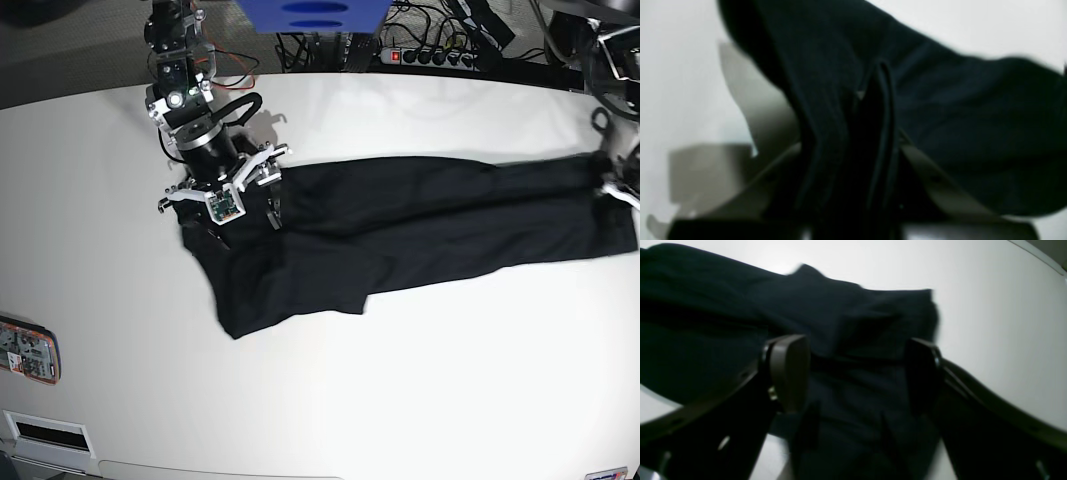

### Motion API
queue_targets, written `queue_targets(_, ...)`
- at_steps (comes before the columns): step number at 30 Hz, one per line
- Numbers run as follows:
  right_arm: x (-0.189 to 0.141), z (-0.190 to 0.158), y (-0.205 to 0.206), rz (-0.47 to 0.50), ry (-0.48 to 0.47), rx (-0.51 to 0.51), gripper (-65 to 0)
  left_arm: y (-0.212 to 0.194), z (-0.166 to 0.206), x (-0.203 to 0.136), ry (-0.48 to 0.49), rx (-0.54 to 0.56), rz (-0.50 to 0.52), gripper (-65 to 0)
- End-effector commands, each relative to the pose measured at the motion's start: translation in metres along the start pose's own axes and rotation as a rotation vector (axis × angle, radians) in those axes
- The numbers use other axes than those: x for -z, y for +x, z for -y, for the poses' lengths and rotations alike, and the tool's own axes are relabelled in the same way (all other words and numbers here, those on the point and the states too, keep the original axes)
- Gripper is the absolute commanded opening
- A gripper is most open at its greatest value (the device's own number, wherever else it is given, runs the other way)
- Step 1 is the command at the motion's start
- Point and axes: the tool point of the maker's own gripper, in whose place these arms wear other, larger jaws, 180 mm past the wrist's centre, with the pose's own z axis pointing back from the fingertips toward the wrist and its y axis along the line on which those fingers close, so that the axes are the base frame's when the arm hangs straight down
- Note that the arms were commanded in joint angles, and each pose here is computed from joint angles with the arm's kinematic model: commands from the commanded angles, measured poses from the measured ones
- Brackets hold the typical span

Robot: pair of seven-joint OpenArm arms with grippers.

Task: Fold the T-shirt properly
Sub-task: 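Lift the strip end with the left gripper and fold it toward the right gripper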

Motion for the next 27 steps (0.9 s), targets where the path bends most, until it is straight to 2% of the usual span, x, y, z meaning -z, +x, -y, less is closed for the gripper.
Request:
queue_targets(1,-0.001,0.002,0.016,0.057,-0.006,0.001,-22.8,0.026,0.004,-0.005,-0.018,0.047,0.044,-65.0)
queue_targets(3,-0.001,0.002,0.016,0.056,-0.006,0.001,-22.8,0.037,0.018,-0.004,-0.044,0.099,0.044,-65.0)
queue_targets(7,-0.001,0.002,0.016,0.056,-0.005,0.001,-22.8,0.032,0.066,0.005,-0.134,0.164,0.026,-65.0)
queue_targets(12,-0.001,0.001,0.016,0.056,-0.003,0.001,-22.8,0.013,0.109,0.018,-0.215,0.152,0.010,-65.0)
queue_targets(16,-0.001,0.001,0.017,0.058,-0.004,0.000,-22.8,0.004,0.151,0.026,-0.291,0.128,0.045,-65.0)
queue_targets(21,0.000,0.002,0.018,0.060,-0.004,-0.001,-22.8,0.015,0.174,0.035,-0.335,0.103,0.099,-65.0)
queue_targets(27,-0.001,0.001,0.017,0.059,-0.004,0.000,-22.8,0.003,0.193,0.042,-0.380,0.091,0.078,-65.0)
